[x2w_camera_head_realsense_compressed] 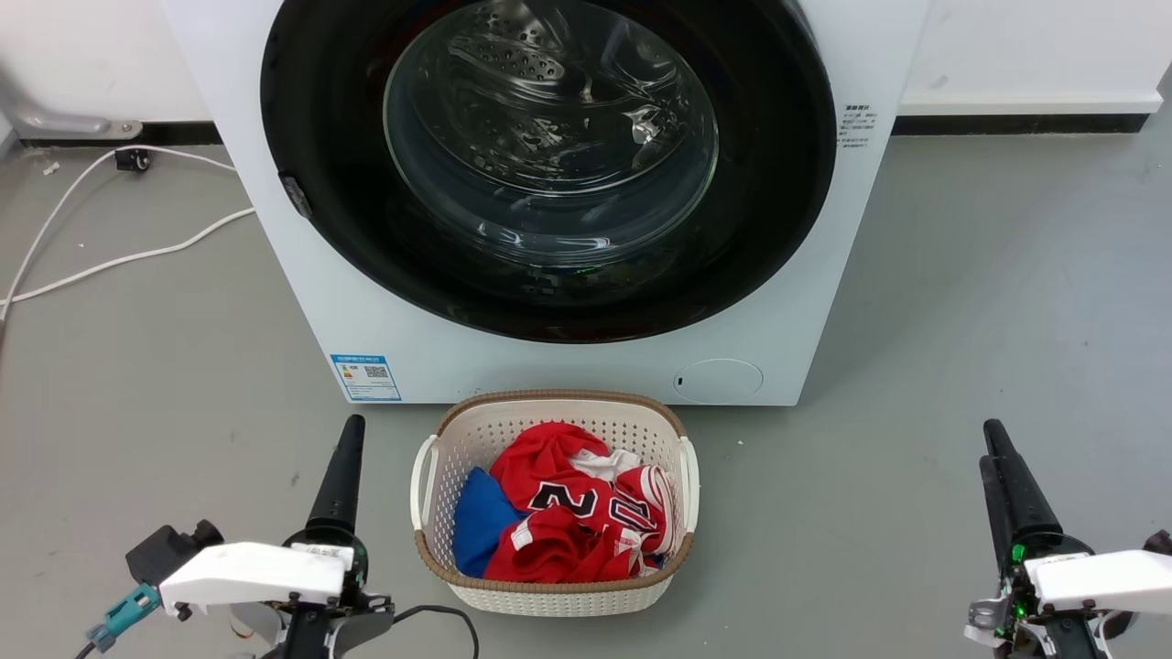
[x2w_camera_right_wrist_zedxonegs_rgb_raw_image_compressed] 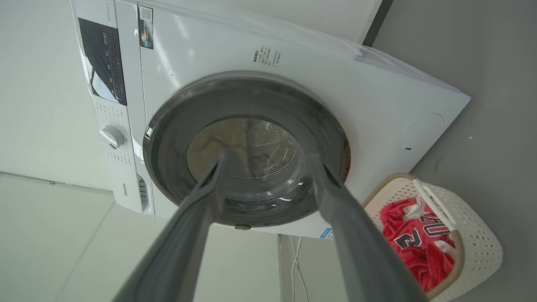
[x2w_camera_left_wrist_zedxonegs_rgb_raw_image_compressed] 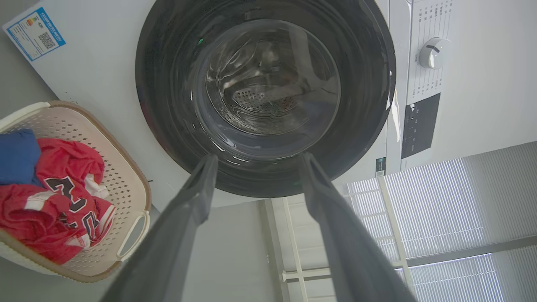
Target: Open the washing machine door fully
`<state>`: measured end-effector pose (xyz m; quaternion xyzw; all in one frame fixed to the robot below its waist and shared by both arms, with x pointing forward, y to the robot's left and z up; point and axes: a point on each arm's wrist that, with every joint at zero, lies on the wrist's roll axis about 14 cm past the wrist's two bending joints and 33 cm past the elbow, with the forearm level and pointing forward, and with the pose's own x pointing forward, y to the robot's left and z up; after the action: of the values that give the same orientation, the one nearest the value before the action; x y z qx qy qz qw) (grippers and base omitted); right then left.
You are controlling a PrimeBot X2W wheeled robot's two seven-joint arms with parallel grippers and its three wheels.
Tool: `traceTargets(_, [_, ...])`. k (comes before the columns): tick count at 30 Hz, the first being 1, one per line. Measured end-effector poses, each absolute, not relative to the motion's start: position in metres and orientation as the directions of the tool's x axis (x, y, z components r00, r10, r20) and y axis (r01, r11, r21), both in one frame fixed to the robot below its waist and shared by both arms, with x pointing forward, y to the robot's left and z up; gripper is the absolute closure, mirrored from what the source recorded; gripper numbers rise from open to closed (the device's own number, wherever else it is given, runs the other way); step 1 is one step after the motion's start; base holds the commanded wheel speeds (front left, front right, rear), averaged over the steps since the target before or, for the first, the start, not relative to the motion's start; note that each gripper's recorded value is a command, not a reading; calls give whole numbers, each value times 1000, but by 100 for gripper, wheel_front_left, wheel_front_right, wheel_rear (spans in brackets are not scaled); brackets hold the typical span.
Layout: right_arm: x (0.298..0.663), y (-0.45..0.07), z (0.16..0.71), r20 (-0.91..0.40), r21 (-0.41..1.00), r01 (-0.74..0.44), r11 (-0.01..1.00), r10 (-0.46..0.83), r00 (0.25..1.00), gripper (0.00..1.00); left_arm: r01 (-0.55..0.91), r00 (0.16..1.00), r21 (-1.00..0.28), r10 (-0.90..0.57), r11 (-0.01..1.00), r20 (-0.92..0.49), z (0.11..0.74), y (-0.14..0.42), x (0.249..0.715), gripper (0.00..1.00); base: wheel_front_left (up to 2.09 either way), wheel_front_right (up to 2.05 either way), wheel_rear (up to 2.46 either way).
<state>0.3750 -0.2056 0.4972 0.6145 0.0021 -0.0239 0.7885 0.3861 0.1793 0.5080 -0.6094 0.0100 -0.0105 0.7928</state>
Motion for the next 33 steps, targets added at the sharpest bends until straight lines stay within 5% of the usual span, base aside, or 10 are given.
traceTargets(15, [372, -200, 502, -16, 815, 24, 579, -19, 1000, 0, 65, 998, -813, -60, 579, 37, 520, 168, 388, 0, 0, 0, 0])
traceTargets(33, [369, -192, 513, 13, 589, -29, 808, 26, 1000, 0, 114, 993, -570, -99, 814, 57, 527, 156, 390, 0, 0, 0, 0])
